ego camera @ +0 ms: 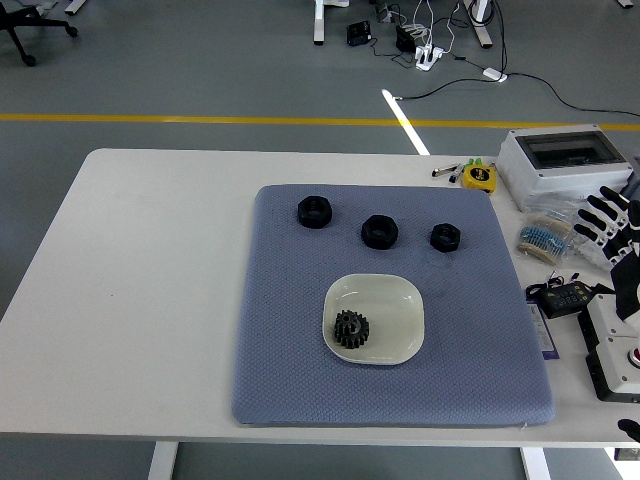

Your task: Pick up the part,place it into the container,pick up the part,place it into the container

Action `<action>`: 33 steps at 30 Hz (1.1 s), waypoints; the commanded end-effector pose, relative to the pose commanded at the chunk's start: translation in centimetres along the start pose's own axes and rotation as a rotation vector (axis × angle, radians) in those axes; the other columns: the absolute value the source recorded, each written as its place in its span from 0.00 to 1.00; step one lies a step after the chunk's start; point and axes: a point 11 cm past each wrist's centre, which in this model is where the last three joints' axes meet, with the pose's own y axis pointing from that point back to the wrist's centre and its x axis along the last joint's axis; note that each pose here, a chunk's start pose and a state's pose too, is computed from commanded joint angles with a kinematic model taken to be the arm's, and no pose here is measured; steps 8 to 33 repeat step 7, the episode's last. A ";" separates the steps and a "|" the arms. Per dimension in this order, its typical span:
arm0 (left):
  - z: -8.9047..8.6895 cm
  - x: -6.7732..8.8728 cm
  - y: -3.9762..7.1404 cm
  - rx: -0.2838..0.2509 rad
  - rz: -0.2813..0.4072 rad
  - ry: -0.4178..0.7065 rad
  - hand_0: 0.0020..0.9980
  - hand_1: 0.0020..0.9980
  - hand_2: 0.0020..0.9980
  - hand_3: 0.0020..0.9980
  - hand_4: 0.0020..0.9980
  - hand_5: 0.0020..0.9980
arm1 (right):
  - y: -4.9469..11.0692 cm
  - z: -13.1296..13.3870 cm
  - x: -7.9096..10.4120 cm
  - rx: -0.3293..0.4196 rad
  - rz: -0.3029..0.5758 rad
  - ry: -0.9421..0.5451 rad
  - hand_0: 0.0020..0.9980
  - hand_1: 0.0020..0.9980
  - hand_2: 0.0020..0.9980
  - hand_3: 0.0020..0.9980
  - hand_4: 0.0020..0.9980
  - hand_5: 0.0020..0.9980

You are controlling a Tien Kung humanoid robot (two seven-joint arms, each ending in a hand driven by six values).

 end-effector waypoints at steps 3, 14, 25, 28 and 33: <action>0.1 -0.1 0.0 -0.005 0.000 0.006 0.70 0.66 0.68 0.58 0.67 0.63 | -0.2 -0.3 -0.1 0.008 -0.001 -0.006 0.76 0.76 0.81 0.81 1.00 0.90; 1.1 0.0 0.0 -0.024 0.003 0.015 0.70 0.66 0.67 0.58 0.68 0.63 | -0.9 -1.0 -0.4 0.031 -0.007 -0.019 0.75 0.76 0.80 0.80 1.00 0.90; 1.1 0.0 0.0 -0.024 0.003 0.015 0.70 0.66 0.67 0.58 0.68 0.63 | -0.9 -1.0 -0.4 0.031 -0.007 -0.019 0.75 0.76 0.80 0.80 1.00 0.90; 1.1 0.0 0.0 -0.024 0.003 0.015 0.70 0.66 0.67 0.58 0.68 0.63 | -0.9 -1.0 -0.4 0.031 -0.007 -0.019 0.75 0.76 0.80 0.80 1.00 0.90; 1.1 0.0 0.0 -0.024 0.003 0.015 0.70 0.66 0.67 0.58 0.68 0.63 | -0.9 -1.0 -0.4 0.031 -0.007 -0.019 0.75 0.76 0.80 0.80 1.00 0.90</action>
